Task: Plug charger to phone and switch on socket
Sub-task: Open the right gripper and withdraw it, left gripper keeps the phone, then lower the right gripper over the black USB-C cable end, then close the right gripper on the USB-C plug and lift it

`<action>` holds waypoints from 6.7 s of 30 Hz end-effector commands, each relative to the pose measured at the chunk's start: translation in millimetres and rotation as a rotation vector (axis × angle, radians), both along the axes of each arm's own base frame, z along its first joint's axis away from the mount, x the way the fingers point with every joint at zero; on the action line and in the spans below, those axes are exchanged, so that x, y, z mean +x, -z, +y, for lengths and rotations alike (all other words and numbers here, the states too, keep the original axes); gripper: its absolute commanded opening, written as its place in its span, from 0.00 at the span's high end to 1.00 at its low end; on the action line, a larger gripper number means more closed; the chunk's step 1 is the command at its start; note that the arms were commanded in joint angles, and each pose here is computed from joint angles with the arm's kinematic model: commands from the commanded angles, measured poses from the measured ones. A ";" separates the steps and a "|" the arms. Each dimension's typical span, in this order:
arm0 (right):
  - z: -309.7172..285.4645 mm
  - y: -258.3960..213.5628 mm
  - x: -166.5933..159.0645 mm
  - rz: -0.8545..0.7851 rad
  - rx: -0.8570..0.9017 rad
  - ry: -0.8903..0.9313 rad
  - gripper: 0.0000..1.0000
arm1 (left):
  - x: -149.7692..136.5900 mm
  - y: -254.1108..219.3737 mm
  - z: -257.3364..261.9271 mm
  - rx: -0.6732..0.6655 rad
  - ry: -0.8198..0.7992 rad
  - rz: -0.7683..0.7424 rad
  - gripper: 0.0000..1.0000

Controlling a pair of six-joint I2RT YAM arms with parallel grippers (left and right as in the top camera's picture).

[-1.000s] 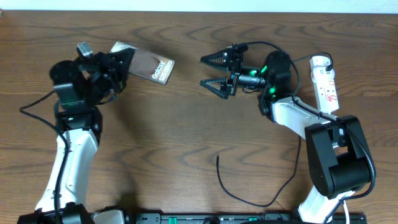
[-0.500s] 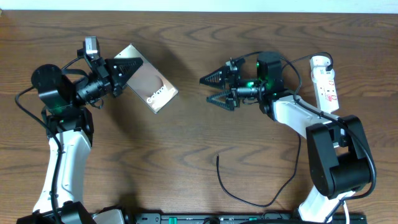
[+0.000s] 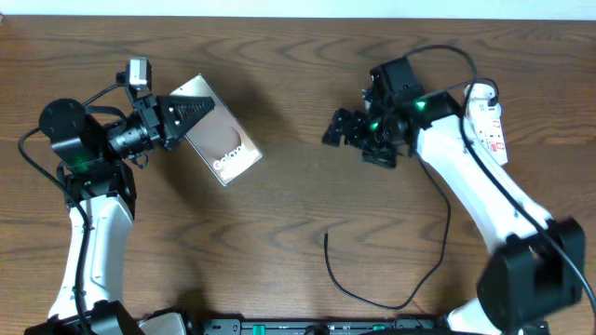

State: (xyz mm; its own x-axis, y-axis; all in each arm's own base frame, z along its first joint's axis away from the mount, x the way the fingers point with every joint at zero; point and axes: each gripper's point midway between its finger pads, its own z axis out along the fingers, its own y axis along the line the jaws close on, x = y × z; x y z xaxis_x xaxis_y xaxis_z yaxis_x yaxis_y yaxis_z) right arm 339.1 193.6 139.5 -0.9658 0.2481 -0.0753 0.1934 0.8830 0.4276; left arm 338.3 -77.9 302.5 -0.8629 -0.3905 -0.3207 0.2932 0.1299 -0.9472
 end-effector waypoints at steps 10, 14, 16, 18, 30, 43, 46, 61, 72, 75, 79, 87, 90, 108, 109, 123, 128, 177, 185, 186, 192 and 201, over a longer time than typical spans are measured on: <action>-11.7 42.9 -69.4 0.023 -0.453 0.005 0.06 | -15.0 1.3 -4.3 0.031 0.080 -0.074 0.93; -0.1 71.5 -94.4 0.066 -0.438 -0.018 0.06 | -14.7 1.2 -3.0 0.032 0.076 -0.075 0.93; 5.5 82.3 -105.0 0.088 -0.417 -0.043 0.07 | -13.2 1.2 3.1 0.033 0.057 -0.074 0.93; 8.4 91.9 -114.4 0.109 -0.405 -0.045 0.08 | -11.0 1.3 13.5 0.033 0.025 -0.073 0.93; 24.5 109.4 -147.0 0.100 -0.425 -0.150 0.07 | -4.7 1.4 81.1 0.020 -0.179 -0.033 0.93; 22.2 143.1 -175.9 0.101 -0.435 -0.139 0.20 | -4.8 1.4 81.5 0.020 -0.180 -0.033 0.93; 22.3 143.5 -175.5 0.098 -0.434 -0.135 0.32 | -4.8 1.4 81.5 0.020 -0.180 -0.033 0.93; 25.8 142.1 -159.9 0.023 -0.434 -0.111 0.46 | -4.8 1.6 81.5 0.020 -0.180 -0.033 0.93; 25.6 142.3 -160.9 0.028 -0.434 -0.113 0.81 | -8.2 18.0 79.4 -0.002 -0.180 0.011 0.93; 24.5 142.5 -162.5 0.036 -0.437 -0.114 0.90 | -8.4 19.2 79.3 -0.003 -0.180 0.015 0.93; 25.1 143.0 -167.8 0.063 -0.428 -0.122 0.99 | -8.4 19.2 79.3 -0.004 -0.180 0.015 0.92; 14.7 143.7 -187.1 0.161 -0.450 -0.139 0.99 | -8.4 19.2 79.3 -0.004 -0.180 0.015 0.93; 6.0 142.8 -199.1 0.221 -0.475 -0.146 0.99 | -8.4 19.2 79.3 -0.004 -0.180 0.015 0.93; -6.9 151.4 -231.9 0.343 -0.470 -0.256 0.86 | -8.5 19.2 79.2 -0.004 -0.180 0.016 0.93; -6.8 153.1 -233.5 0.348 -0.464 -0.257 0.86 | -8.5 19.2 79.2 -0.004 -0.180 0.016 0.92; -1.4 157.9 -215.9 0.305 -0.405 -0.256 0.83 | -8.4 19.2 79.3 -0.004 -0.180 0.016 0.93; -2.9 158.3 -206.0 0.294 -0.386 -0.243 0.83 | -8.4 19.2 79.3 -0.004 -0.180 0.015 0.93; -20.8 158.2 -202.0 0.290 -0.459 -0.218 0.49 | -8.5 19.5 79.2 -0.004 -0.180 0.016 0.92; -28.1 158.7 -189.9 0.284 -0.456 -0.169 0.71 | -8.5 19.5 79.2 -0.004 -0.180 0.016 0.93; -28.5 158.7 -190.2 0.286 -0.457 -0.169 0.77 | -8.5 19.5 79.2 -0.004 -0.180 0.016 0.93; -29.7 158.4 -192.0 0.292 -0.462 -0.171 0.91 | -8.5 19.6 79.2 -0.004 -0.180 0.017 0.93; -31.0 157.5 -197.4 0.317 -0.462 -0.178 0.98 | -8.6 19.6 79.2 -0.004 -0.180 0.017 0.93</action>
State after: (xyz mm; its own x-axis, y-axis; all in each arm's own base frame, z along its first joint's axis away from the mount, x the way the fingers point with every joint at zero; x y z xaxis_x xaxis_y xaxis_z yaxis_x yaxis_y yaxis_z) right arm 144.0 175.1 -6.7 -0.9832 0.0883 0.1598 0.0874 0.9961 -0.0126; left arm 333.4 2.4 278.5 -0.7778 -0.5561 -0.2931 0.2357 0.1741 -0.9561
